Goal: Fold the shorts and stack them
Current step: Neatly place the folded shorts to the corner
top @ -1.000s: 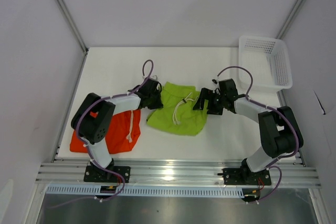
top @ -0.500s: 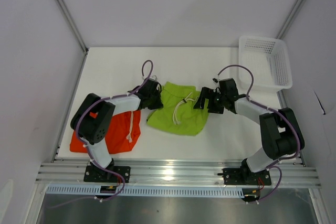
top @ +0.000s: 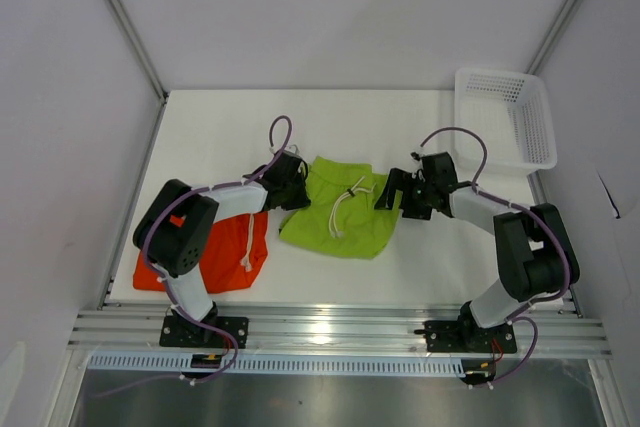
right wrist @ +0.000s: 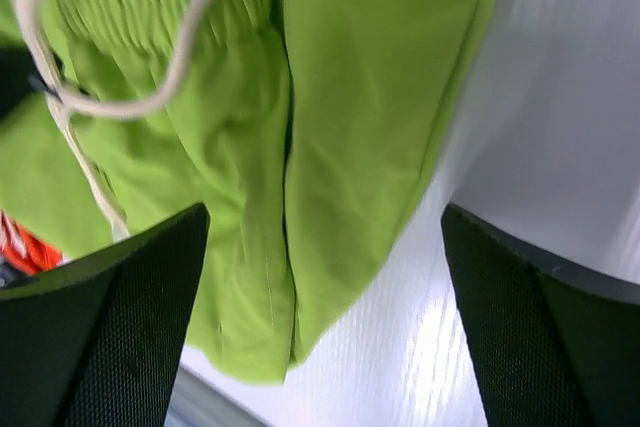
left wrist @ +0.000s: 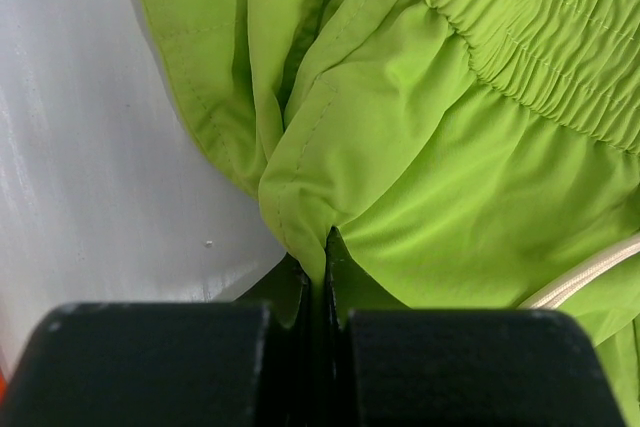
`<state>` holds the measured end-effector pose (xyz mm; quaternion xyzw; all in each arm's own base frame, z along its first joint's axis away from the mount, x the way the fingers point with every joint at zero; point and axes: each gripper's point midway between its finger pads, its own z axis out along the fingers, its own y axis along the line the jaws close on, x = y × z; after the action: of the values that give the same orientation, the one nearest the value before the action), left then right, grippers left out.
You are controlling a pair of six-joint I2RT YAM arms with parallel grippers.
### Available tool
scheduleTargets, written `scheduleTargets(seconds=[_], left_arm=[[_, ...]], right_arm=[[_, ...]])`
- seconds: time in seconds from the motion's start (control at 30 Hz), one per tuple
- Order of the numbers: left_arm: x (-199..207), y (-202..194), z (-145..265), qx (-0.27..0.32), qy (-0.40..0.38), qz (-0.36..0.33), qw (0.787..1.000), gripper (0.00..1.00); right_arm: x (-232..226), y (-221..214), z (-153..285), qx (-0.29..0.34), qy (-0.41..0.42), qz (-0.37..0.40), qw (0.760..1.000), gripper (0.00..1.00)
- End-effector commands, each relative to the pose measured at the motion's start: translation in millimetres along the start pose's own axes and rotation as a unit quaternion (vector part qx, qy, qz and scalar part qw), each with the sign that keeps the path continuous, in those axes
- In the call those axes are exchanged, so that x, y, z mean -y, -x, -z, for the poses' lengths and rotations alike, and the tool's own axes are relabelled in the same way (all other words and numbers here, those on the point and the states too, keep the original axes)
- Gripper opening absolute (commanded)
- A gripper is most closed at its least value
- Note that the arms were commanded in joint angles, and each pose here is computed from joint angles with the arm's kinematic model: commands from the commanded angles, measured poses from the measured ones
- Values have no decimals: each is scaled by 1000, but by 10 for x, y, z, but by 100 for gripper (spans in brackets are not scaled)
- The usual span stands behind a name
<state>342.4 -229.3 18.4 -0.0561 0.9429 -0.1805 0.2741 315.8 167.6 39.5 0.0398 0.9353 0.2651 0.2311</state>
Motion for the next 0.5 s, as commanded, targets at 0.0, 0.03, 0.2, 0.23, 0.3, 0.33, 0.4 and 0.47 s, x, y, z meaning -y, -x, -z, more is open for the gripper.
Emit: scheduleTargets(seconds=[0.0, 0.03, 0.2, 0.23, 0.3, 0.33, 0.4, 0.47], left_arm=[[-7, -19, 48, 3, 7, -2, 1000, 0], [-5, -21, 48, 3, 6, -2, 1000, 0], [19, 2, 55, 4, 4, -4, 1000, 0], [22, 6, 60, 4, 4, -4, 1000, 0], [29, 15, 67, 5, 4, -5, 1000, 0], [33, 22, 72, 6, 3, -6, 1000, 0], [45, 28, 83, 6, 3, -7, 1000, 0], [55, 45, 90, 8, 2, -7, 1000, 0]], right_arm=[[-75, 66, -120, 5, 17, 13, 1000, 99], [-117, 62, -129, 4, 23, 17, 1000, 100], [-299, 32, -208, -4, 50, 27, 998, 99], [-318, -5, -236, -10, 51, 30, 998, 97], [-328, -15, -267, -15, 46, 35, 998, 89], [-321, -53, -300, -21, 42, 36, 998, 85], [-308, -75, -325, -23, 33, 41, 998, 77], [-321, -95, -357, -27, 23, 48, 998, 69]])
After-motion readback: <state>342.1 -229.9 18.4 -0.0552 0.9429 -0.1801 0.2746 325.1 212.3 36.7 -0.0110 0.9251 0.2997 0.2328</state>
